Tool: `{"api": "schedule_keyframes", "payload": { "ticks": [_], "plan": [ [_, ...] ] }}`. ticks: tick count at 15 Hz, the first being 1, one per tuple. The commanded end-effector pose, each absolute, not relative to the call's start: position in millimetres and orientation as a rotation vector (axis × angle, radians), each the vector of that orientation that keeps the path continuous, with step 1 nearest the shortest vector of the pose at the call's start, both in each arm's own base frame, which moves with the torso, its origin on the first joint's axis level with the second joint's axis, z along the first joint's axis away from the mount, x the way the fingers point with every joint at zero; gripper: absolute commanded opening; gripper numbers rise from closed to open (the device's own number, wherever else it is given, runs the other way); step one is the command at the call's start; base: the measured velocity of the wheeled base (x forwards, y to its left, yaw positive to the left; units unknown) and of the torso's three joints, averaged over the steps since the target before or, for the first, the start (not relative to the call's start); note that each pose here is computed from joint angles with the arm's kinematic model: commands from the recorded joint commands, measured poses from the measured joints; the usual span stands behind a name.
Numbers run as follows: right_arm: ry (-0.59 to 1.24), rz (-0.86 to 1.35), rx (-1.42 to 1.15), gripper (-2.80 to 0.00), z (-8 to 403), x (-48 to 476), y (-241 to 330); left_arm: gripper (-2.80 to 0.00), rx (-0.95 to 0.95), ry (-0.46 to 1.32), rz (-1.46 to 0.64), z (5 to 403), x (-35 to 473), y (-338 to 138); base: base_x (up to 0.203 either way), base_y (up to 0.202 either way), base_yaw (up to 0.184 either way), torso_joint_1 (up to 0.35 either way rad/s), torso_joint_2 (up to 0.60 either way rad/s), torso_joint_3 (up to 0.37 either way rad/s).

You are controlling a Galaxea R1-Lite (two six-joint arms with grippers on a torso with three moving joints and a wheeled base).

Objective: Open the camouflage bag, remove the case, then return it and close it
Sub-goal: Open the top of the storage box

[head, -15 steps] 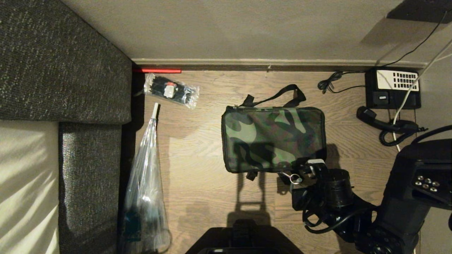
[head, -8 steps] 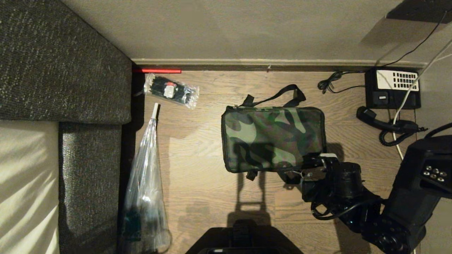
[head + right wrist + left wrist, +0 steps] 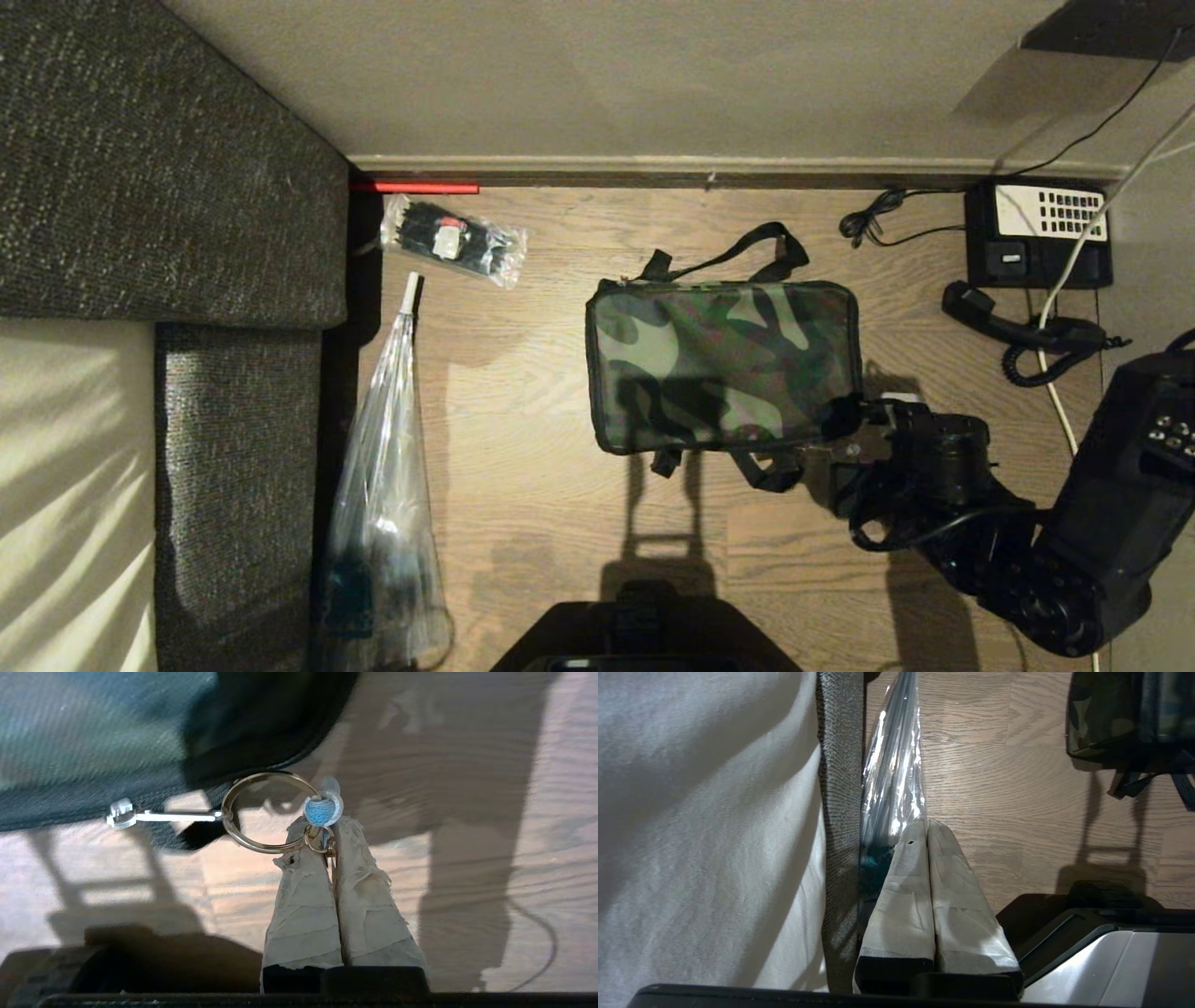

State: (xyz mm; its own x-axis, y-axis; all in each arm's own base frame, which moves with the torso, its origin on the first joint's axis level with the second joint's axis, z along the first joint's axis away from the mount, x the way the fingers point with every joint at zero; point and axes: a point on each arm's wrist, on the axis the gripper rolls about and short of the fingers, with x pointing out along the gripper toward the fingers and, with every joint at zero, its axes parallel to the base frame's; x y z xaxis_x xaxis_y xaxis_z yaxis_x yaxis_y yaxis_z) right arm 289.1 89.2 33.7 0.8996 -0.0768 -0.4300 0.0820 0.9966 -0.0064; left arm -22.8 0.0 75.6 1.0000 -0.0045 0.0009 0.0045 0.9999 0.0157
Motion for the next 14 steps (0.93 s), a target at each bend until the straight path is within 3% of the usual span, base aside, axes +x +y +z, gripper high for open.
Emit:
{"api": "schedule_keyframes", "payload": {
  "ticks": [1,14],
  "plan": [
    [0.416,-0.101,0.018,-2.8,38,295,85,-2.8,0.015,-0.002,-0.005,76,-23,0,0.0,0.0,0.0,0.0,0.0,0.0],
    [0.438,-0.173,-0.031,-2.8,45,301,57,-2.8,0.015,-0.002,-0.005,76,-23,0,0.0,0.0,0.0,0.0,0.0,0.0]
  ]
}}
